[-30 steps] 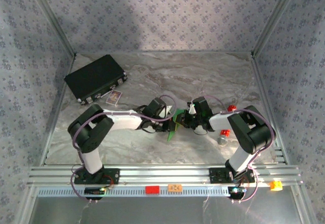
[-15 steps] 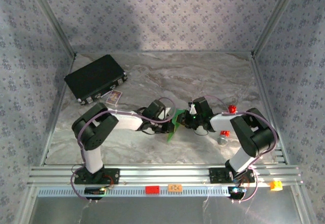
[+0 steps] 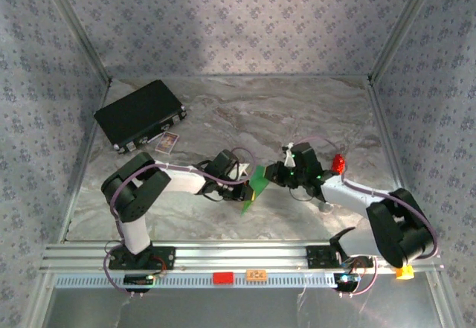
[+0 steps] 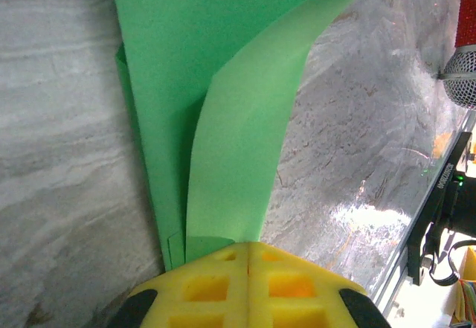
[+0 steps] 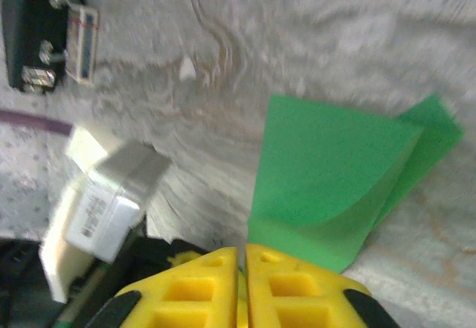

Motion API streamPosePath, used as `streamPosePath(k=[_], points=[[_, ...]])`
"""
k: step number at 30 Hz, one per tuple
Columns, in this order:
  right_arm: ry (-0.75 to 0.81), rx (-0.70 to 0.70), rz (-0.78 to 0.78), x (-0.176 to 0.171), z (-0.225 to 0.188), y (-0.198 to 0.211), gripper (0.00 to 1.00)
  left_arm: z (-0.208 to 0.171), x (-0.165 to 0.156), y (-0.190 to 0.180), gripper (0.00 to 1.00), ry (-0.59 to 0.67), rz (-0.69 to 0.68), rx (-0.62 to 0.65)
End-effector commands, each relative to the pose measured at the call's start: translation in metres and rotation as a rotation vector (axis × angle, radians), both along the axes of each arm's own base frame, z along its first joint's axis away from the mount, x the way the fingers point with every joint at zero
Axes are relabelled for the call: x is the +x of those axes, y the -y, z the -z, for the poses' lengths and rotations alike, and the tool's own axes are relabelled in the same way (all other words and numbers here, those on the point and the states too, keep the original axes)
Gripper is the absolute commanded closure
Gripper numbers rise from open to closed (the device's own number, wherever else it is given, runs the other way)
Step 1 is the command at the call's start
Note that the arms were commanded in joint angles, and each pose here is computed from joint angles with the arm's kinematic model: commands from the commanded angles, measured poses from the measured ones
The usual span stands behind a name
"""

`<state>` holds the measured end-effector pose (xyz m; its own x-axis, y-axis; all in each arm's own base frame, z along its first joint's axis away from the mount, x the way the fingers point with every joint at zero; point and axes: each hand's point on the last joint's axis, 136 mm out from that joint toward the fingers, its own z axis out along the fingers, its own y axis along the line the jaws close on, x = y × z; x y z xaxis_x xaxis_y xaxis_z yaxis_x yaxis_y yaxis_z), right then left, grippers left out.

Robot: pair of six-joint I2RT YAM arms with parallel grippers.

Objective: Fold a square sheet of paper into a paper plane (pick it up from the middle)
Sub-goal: Fold the wing for the fifth time at the center of the table.

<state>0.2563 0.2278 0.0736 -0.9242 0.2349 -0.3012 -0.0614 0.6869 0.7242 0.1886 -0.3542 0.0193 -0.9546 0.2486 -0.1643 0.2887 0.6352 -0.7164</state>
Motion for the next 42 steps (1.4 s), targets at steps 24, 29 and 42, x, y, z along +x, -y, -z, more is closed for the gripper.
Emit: streamPosePath(k=[24, 29, 42], points=[[-0.108, -0.093, 0.055, 0.015, 0.064, 0.015, 0.91, 0.039, -0.021, -0.035, 1.00, -0.089, -0.010, 0.169], [-0.105, -0.100, 0.082, 0.024, 0.064, 0.022, 0.91, 0.040, -0.021, -0.036, 1.00, -0.090, -0.010, 0.172], [0.007, -0.001, 0.032, 0.027, 0.015, 0.009, 0.89, 0.040, -0.021, -0.037, 1.00, -0.086, -0.012, 0.175]])
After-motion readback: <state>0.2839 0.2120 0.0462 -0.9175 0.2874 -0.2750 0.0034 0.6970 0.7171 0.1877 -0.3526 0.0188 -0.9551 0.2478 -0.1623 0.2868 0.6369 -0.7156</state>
